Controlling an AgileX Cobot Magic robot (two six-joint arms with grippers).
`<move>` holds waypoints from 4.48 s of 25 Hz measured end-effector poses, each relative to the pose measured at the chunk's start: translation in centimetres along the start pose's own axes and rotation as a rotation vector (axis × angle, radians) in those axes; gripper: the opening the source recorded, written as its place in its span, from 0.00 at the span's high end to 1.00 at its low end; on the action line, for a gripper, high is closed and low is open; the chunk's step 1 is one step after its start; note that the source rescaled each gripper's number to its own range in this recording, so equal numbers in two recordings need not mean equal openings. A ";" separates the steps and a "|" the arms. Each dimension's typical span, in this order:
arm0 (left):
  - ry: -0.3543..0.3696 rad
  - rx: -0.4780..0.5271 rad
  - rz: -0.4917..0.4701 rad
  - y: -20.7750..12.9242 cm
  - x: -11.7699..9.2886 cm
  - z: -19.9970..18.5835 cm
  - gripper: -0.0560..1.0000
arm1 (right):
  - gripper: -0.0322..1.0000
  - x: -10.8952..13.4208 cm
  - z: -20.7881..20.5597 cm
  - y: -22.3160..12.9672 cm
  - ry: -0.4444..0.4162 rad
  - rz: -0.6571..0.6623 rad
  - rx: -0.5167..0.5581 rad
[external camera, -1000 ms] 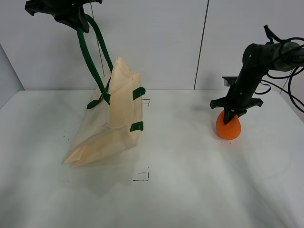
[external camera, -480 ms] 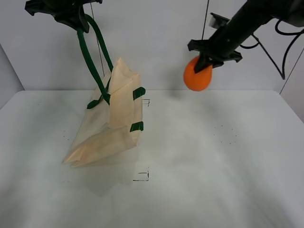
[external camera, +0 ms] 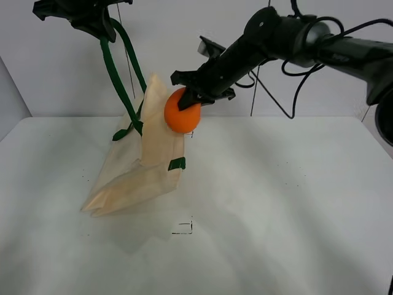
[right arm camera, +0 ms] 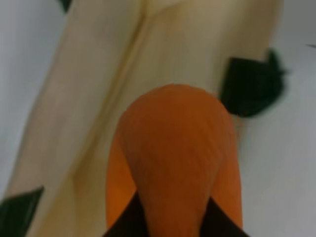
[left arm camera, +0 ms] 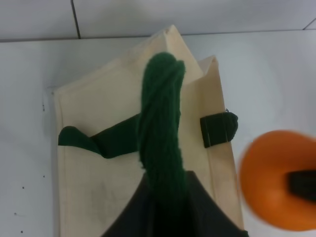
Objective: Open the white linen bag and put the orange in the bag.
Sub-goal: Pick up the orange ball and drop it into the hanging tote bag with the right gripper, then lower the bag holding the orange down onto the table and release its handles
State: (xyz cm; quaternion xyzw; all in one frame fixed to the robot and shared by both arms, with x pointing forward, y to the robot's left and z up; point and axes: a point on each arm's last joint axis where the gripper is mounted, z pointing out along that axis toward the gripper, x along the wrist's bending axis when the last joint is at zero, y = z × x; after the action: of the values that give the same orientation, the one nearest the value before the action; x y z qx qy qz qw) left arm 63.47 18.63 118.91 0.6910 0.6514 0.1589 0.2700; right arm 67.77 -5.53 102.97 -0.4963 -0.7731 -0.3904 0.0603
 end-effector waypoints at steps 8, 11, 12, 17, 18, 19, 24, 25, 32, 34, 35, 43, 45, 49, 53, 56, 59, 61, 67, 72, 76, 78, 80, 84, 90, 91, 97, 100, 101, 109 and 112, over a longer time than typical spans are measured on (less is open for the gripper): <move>-0.039 0.009 -0.007 -0.1 -0.4 0.0 0.94 | 0.96 -1.4 5.5 -1.9 0.081 0.087 0.040; -0.048 0.011 -0.009 -0.1 -0.4 0.0 0.94 | 0.96 -0.8 6.1 -2.0 0.110 0.088 0.028; -0.049 0.011 -0.010 -0.1 -0.4 0.0 0.94 | 0.96 -0.6 6.2 -2.0 0.115 0.088 0.022; -0.050 0.011 -0.009 -0.1 -0.5 0.0 0.94 | 0.96 -0.7 6.3 -1.6 0.091 0.080 -0.022; -0.051 0.011 -0.009 -0.1 -0.5 0.0 0.94 | 0.96 -0.7 6.3 -1.6 0.086 0.079 -0.029; -0.052 0.012 -0.010 -0.1 -0.5 0.0 0.94 | 0.96 -0.8 6.5 -1.7 0.084 0.082 -0.028; -0.053 0.012 -0.010 -0.1 -0.5 0.0 0.94 | 0.96 -1.7 8.0 -2.5 0.091 0.115 0.002; -0.053 0.012 -0.010 -0.1 -0.5 0.0 0.94 | 0.91 -1.8 8.2 -2.6 0.091 0.115 0.008; -0.053 0.012 -0.004 -0.1 -0.5 0.0 0.94 | 0.06 -1.5 7.8 -3.0 0.093 0.065 0.061; -0.053 0.012 -0.003 -0.1 -0.5 0.0 0.94 | 0.02 -1.3 6.9 -2.8 0.053 0.036 0.085; -0.054 0.012 -0.004 -0.1 -0.5 0.0 0.94 | 0.01 -1.2 6.2 -2.7 0.021 0.028 0.099; -0.054 0.011 -0.004 -0.1 -0.5 -0.1 0.94 | 0.00 -3.1 0.6 -2.5 -0.446 -0.091 0.259; -0.054 0.011 -0.004 -0.1 -0.5 -0.1 0.94 | 0.00 -4.3 -0.1 -2.5 -0.495 -0.075 0.273; -0.054 0.011 -0.004 -0.1 -0.5 -0.1 0.94 | 0.00 -7.1 -1.7 -2.1 -0.533 -0.022 0.263; -0.054 0.011 -0.004 -0.1 -0.5 -0.1 0.95 | 0.00 -11.5 -4.5 -1.9 -0.578 0.062 0.251; -0.054 0.011 -0.004 -0.1 -0.5 -0.1 0.95 | 0.00 -15.3 -7.3 -2.1 -0.622 0.138 0.236; -0.054 0.011 -0.004 -0.1 -0.5 -0.1 0.95 | 0.00 -18.2 -9.6 -2.5 -0.654 0.199 0.232; -0.054 0.011 -0.004 -0.1 -0.5 -0.1 0.95 | 0.00 -19.3 -10.6 -2.9 -0.664 0.227 0.239; -0.054 0.011 -0.004 -0.1 -0.5 -0.1 0.95 | 0.00 -19.6 -11.0 -3.6 -0.656 0.254 0.299; -0.054 0.011 -0.004 -0.1 -0.5 -0.1 0.95 | 0.00 -18.6 -12.0 -4.5 -0.654 0.262 0.323; -0.054 0.011 -0.004 -0.1 -0.5 -0.1 0.95 | 0.00 -16.2 -14.1 -6.9 -0.650 0.275 0.369; -0.054 0.011 -0.004 -0.1 -0.5 -0.1 0.95 | 0.00 -14.8 -15.2 -8.9 -0.644 0.287 0.406; -0.054 0.011 -0.004 -0.1 -0.5 -0.1 0.95 | 0.00 -12.9 -16.9 -11.0 -0.641 0.293 0.423; -0.054 0.011 -0.004 -0.1 -0.5 -0.1 0.95 | 0.00 -9.0 -19.9 -16.4 -0.636 0.305 0.456; -0.054 0.011 0.000 -0.1 -0.5 -0.1 0.95 | 0.00 -3.8 -23.5 -25.5 -0.650 0.277 0.383; -0.054 0.011 0.001 -0.1 -0.5 -0.1 0.95 | 0.00 -3.1 -23.9 -26.9 -0.658 0.262 0.342; -0.054 0.011 0.001 -0.1 -0.5 -0.1 0.95 | 0.00 0.2 -26.1 -32.8 -0.705 0.141 0.017; -0.054 0.011 0.001 -0.1 -0.5 -0.1 0.95 | 0.00 1.9 -27.7 -34.6 -0.725 0.078 -0.143; -0.054 0.011 0.001 -0.1 -0.5 -0.1 0.95 | 0.00 2.5 -28.2 -35.1 -0.736 0.054 -0.198; -0.054 0.010 0.014 -0.1 -0.5 -0.1 0.95 | 0.00 5.3 -30.5 -38.9 -0.759 -0.065 -0.519; -0.053 0.013 0.014 -0.1 -0.5 0.1 0.95 | 0.00 5.7 -30.8 -39.6 -0.760 -0.085 -0.570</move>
State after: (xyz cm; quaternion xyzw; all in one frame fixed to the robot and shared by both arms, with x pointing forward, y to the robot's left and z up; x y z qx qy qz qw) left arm 63.38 18.14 118.84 0.7014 0.6401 0.1380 0.2816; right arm 23.59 -29.87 105.38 -0.5688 -0.6222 -0.3798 -0.3810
